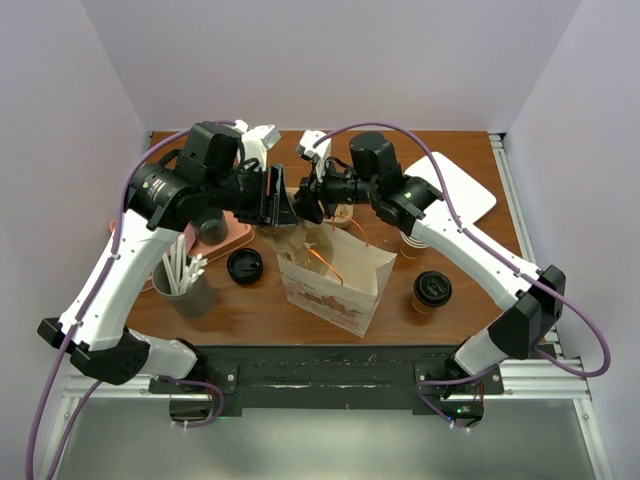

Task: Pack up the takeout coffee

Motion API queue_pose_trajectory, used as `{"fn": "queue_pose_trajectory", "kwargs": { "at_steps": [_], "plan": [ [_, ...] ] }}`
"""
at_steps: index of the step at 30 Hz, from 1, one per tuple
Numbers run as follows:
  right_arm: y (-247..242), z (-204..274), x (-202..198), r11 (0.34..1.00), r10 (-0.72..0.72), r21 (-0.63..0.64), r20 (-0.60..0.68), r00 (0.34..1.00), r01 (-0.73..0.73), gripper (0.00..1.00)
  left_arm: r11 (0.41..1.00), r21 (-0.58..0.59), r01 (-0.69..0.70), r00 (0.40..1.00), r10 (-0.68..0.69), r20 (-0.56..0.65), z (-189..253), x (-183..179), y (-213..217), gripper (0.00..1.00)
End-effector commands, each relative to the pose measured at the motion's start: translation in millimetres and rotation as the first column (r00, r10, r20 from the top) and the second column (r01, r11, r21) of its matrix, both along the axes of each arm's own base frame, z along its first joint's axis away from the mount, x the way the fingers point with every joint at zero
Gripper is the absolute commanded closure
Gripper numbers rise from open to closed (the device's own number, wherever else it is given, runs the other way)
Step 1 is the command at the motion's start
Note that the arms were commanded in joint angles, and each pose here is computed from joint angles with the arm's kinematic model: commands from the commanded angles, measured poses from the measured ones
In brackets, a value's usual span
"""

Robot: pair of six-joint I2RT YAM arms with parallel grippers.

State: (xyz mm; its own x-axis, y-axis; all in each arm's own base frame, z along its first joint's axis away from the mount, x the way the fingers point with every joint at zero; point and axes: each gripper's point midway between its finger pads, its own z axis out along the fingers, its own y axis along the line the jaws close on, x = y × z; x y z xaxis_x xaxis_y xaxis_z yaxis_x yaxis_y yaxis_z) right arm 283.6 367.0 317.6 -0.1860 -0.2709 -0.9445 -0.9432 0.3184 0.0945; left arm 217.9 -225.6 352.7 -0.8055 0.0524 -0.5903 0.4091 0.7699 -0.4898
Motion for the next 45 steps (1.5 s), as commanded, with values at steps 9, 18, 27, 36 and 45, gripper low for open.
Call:
{"fn": "queue_pose_trajectory", "kwargs": {
  "at_steps": [9,18,27,36,45],
  "plan": [
    [-8,50,1,0.997,-0.04,0.078,0.133,0.99,0.03,0.8,0.998,-0.06,-0.029,0.993,0.035,0.109,54,8,0,0.46],
    [-8,65,-5,0.993,-0.038,0.119,0.125,0.991,0.023,0.82,0.982,0.015,-0.19,0.962,0.183,0.205,62,25,31,0.46],
    [-7,80,-4,0.983,-0.073,0.169,0.051,0.996,0.064,0.86,0.976,0.036,-0.215,0.95,0.201,0.238,63,25,41,0.46],
    [-14,81,-3,0.991,-0.113,0.065,-0.08,0.99,0.118,0.88,0.983,-0.013,-0.182,0.95,0.179,0.255,72,17,37,0.43],
    [-38,63,-13,0.982,-0.167,-0.119,-0.165,0.972,0.149,0.9,0.988,-0.063,-0.139,0.946,0.151,0.288,86,10,33,0.35]
  ]
}}
